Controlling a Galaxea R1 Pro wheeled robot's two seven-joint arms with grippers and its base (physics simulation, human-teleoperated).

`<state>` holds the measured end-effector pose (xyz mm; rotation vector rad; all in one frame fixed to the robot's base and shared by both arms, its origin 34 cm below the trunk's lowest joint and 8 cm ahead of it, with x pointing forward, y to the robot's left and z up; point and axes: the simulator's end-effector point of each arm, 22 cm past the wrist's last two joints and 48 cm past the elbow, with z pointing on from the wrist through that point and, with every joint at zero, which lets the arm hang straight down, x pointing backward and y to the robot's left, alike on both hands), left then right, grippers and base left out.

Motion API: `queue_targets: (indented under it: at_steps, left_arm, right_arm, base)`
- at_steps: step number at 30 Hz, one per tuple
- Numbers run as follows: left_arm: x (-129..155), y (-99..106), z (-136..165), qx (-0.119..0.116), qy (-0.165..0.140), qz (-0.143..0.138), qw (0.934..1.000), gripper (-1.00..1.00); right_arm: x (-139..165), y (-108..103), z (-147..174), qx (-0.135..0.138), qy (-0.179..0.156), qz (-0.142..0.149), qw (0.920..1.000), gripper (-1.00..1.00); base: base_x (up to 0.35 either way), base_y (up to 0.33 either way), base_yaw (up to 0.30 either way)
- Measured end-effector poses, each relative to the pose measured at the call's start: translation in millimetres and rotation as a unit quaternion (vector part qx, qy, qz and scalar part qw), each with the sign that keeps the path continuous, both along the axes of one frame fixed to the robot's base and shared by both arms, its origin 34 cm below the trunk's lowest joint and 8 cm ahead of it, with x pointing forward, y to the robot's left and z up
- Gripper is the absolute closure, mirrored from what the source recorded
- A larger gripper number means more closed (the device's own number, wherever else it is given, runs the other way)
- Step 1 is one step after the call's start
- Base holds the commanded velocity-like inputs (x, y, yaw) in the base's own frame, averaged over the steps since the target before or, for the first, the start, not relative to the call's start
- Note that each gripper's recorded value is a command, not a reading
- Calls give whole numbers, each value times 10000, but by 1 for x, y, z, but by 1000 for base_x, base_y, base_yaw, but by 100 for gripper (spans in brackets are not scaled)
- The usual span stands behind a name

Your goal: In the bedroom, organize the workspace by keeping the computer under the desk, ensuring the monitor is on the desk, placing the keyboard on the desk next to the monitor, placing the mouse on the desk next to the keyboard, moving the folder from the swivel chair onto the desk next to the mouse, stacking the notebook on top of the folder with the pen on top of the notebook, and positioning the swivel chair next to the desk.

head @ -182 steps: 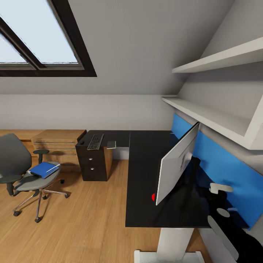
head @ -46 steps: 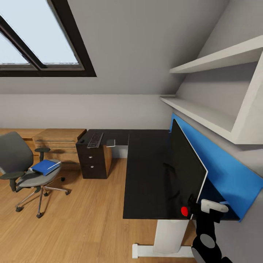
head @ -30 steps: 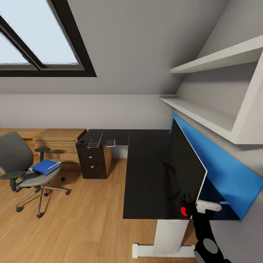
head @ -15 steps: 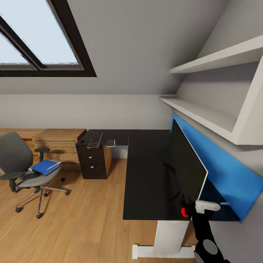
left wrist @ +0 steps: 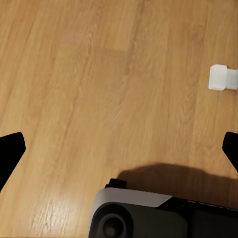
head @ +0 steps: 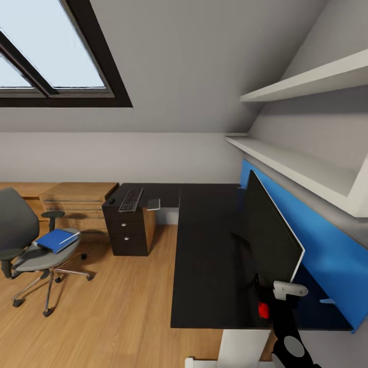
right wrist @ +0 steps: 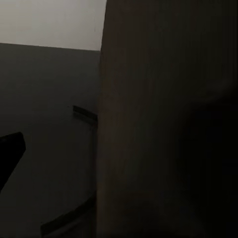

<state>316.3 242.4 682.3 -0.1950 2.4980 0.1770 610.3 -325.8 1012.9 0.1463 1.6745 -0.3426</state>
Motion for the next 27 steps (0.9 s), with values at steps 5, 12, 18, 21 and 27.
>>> queue_targets:
  at_steps: [5,12,18,21,27]
  left_arm:
    - [0,0,0,0,-2,0,10000,-100]
    - [0,0,0,0,4,-1,10000,-100]
    - [0,0,0,0,2,-1,10000,-100]
    - [0,0,0,0,6,-3,10000,-100]
    - [0,0,0,-1,6,-1,10000,-100]
  right_arm:
    - [0,-1,0,-3,-3,-5,10000,-100]
    - [0,-1,0,5,3,-9,10000,-100]
    - [0,-1,0,3,4,-9,10000,-100]
    - [1,-1,-1,11,11,-13,10000,-100]
    - [1,-1,-1,13,10,-13,10000,-100]
  base:
    - [205,0,0]
    - [57,0,0]
    - [-4,0,0]
    - [-206,0,0]
    - [-247,0,0]
